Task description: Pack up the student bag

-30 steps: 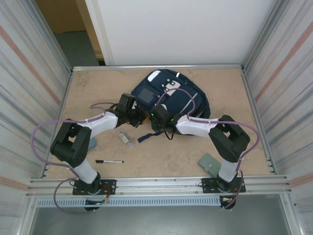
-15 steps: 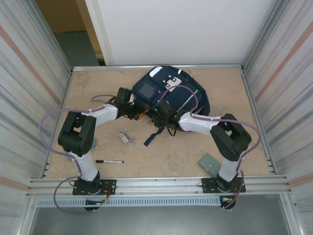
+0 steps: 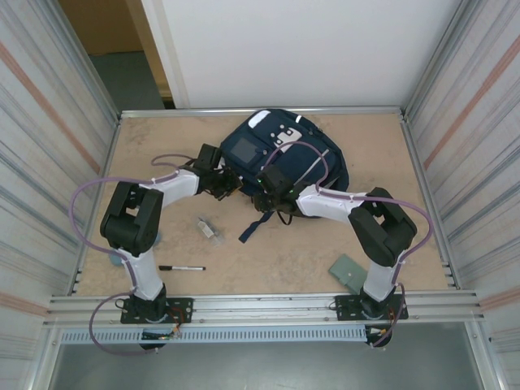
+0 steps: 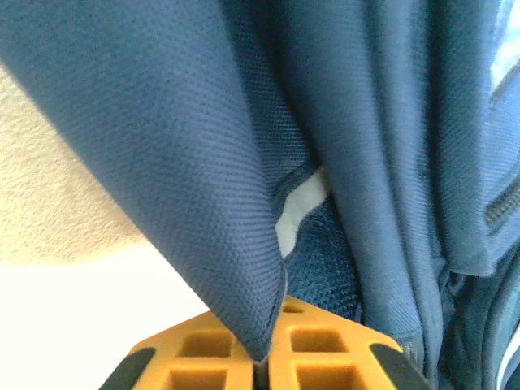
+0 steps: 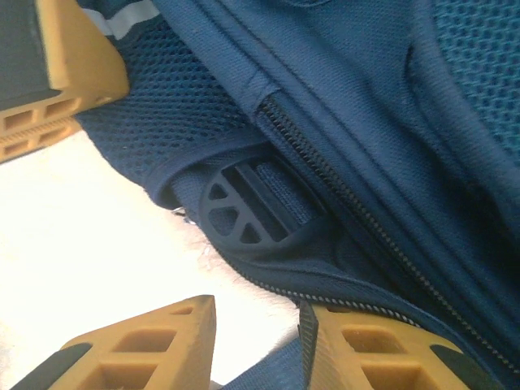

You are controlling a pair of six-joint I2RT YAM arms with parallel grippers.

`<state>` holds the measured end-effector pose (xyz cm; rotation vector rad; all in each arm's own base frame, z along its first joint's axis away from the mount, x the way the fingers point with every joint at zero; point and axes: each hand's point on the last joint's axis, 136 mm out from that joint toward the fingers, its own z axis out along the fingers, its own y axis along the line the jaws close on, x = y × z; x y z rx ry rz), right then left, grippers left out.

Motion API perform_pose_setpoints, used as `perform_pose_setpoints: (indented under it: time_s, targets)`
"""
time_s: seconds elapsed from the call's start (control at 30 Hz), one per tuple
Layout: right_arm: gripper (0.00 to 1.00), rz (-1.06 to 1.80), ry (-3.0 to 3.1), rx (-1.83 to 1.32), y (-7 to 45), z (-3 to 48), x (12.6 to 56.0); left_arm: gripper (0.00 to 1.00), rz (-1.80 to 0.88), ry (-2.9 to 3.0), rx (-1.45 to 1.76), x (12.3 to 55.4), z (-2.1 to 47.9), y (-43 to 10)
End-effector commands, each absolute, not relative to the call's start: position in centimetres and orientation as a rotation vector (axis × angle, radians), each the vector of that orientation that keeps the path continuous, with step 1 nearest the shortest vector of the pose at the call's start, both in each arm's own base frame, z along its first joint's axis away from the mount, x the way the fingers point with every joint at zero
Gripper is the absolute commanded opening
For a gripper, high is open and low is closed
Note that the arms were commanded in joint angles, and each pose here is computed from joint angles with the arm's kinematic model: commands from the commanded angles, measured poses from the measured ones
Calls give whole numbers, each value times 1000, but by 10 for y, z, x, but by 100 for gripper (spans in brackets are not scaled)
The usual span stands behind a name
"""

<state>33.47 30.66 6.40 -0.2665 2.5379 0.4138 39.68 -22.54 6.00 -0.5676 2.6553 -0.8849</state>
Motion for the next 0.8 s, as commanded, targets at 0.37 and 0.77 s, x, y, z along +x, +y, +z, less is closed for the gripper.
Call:
perform_pose_setpoints:
  time_s: [0.37,0.77]
  targets:
    - [37,253,2482,-411,268,98,358,0,-856,2713,-478,350,113,-266]
    - [40,244,2574,-231,274,104,281,0,-1012,2614,-542,348,147,-287]
